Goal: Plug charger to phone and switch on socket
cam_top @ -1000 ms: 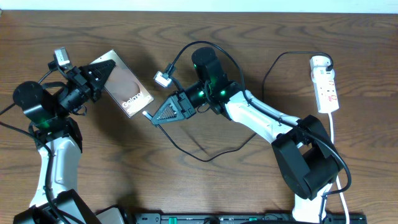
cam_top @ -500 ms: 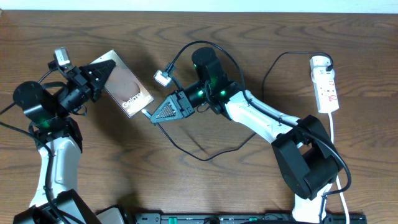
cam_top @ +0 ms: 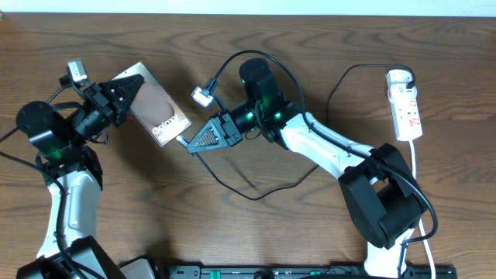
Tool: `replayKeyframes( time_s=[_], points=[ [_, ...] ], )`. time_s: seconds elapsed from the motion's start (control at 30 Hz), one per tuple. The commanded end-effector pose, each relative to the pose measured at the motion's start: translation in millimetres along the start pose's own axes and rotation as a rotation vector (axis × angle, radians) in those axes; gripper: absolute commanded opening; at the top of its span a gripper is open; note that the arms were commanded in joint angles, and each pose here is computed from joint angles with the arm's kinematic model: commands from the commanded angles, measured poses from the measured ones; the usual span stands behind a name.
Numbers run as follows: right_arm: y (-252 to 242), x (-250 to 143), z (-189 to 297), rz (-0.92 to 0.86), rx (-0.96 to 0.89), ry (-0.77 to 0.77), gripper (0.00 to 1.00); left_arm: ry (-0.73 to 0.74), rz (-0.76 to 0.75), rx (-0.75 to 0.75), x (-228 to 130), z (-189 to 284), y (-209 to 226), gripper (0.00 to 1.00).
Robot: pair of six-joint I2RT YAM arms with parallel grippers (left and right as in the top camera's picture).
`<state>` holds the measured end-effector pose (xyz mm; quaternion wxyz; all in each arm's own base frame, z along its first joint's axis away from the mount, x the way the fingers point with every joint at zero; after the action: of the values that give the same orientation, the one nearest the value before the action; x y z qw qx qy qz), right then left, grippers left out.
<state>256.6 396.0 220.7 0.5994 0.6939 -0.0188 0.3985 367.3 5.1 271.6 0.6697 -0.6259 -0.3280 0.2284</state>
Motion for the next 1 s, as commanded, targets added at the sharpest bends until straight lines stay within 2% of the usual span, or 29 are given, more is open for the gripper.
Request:
replayKeyframes(
  time_s=[0.0,0.97],
  points=[
    [-3,5,5,-0.019,-0.013,-0.014,0.01,0.026,-0.037,-0.015,-4,-1,-9,0.07],
    [-8,7,-2,-0.058,-0.044,-0.029,0.01,-0.018,-0.048,-0.01,-3,-15,-9,0.07]
  ],
)
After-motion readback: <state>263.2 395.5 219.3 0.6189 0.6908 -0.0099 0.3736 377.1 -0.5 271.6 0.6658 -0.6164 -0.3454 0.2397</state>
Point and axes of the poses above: each gripper's point midway between its finger pads, its own z axis back along the fingers, its own y axis along the line the jaws close on, x = y × z, the point moved 1 cm from there along z, back along the fingers, and after that the axes turned 8 degrees about z, right-handed, at the moved point
